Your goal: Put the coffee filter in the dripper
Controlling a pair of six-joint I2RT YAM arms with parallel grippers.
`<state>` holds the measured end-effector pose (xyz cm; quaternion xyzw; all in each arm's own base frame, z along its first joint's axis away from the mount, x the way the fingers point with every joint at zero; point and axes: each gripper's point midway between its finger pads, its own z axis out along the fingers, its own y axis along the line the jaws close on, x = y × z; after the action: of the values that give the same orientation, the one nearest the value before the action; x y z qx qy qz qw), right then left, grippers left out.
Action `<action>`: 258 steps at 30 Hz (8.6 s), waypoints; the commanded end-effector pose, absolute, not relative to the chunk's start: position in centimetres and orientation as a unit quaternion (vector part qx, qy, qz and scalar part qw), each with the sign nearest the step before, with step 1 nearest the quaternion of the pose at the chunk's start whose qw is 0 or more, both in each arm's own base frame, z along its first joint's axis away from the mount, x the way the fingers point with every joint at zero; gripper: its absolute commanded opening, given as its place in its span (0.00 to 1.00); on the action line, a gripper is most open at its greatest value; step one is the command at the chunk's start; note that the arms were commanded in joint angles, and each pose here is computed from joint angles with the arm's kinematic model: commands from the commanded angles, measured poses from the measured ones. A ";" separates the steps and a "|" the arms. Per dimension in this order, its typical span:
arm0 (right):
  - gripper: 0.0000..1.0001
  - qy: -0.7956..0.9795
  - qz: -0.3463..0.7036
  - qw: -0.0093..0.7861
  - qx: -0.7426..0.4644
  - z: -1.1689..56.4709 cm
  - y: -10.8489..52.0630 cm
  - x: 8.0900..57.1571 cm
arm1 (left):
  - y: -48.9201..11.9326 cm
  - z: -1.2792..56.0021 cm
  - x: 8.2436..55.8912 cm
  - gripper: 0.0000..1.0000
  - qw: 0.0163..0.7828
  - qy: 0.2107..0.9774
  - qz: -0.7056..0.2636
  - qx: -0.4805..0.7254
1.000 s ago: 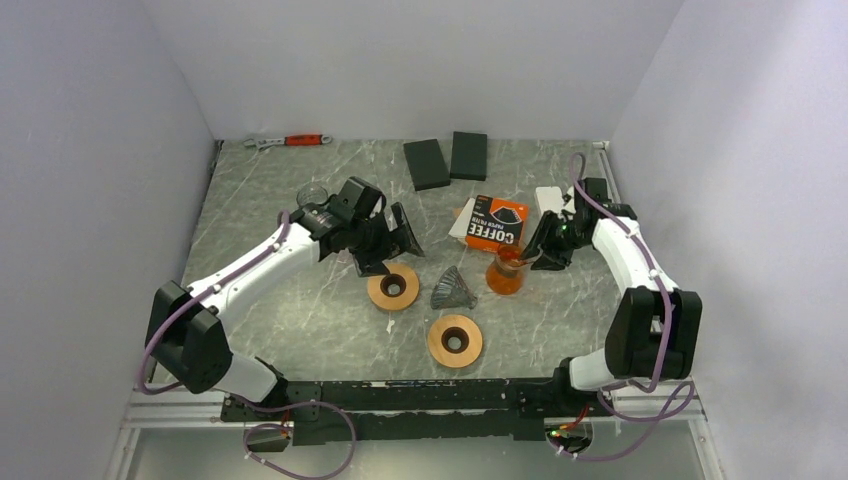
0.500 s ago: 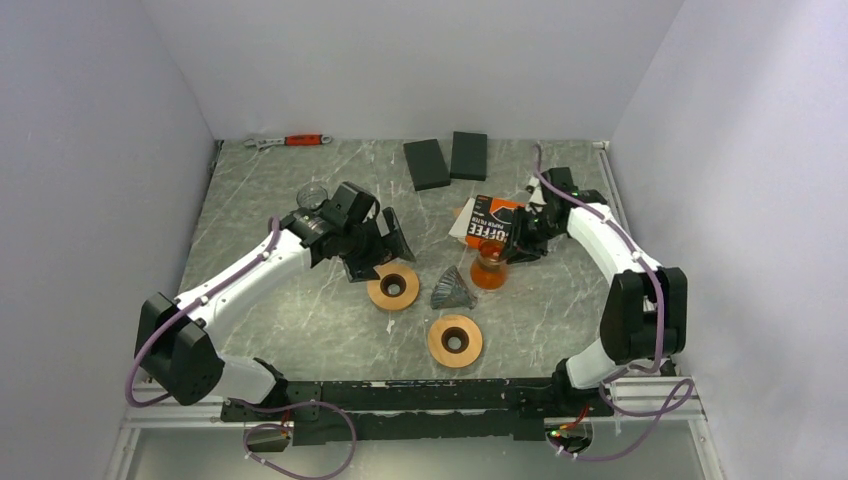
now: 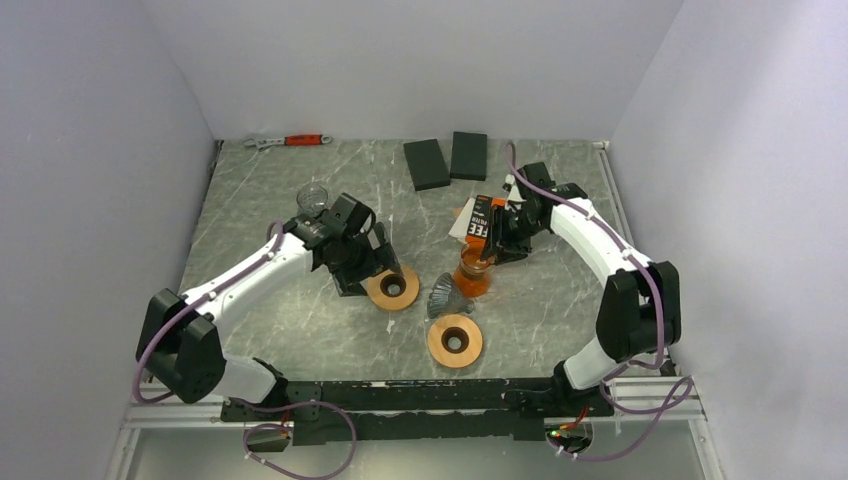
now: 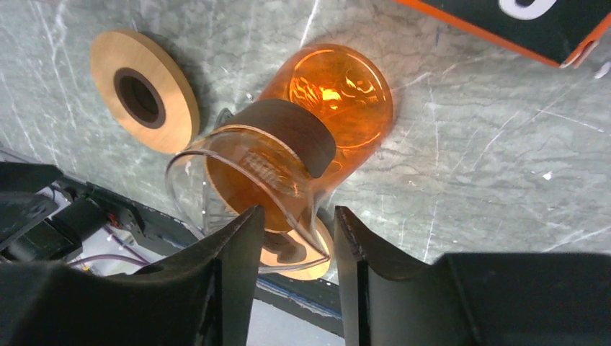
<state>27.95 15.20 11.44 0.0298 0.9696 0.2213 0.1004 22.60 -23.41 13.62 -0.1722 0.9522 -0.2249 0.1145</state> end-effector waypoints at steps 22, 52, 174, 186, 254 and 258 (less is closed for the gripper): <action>0.94 0.926 0.303 0.213 0.073 21.3 15.6 26.2 | -21.5 4.0 28.7 0.95 0.039 0.968 -0.145 -0.201; 0.94 0.885 0.419 0.198 0.050 26.7 18.5 27.9 | -23.0 18.6 28.4 0.27 0.206 0.951 -0.217 -0.082; 0.99 0.881 0.379 0.235 0.157 20.9 10.8 26.9 | -35.0 15.1 20.2 0.79 0.201 0.907 -0.335 0.156; 1.00 0.874 0.393 0.232 0.167 21.1 11.2 25.7 | -36.8 11.7 20.0 0.49 0.187 0.899 -0.352 0.183; 0.99 0.881 0.408 0.236 0.050 33.2 13.8 25.6 | -32.2 30.3 20.1 0.00 0.393 0.420 -0.026 0.818; 0.96 0.888 0.395 0.235 -0.002 33.6 16.8 24.6 | -33.0 30.9 20.5 0.00 0.407 0.391 0.023 0.825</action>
<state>25.80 14.70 32.97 0.0439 0.8786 0.4155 0.2313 19.19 -32.78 28.36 0.8128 0.4420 -0.0560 0.3752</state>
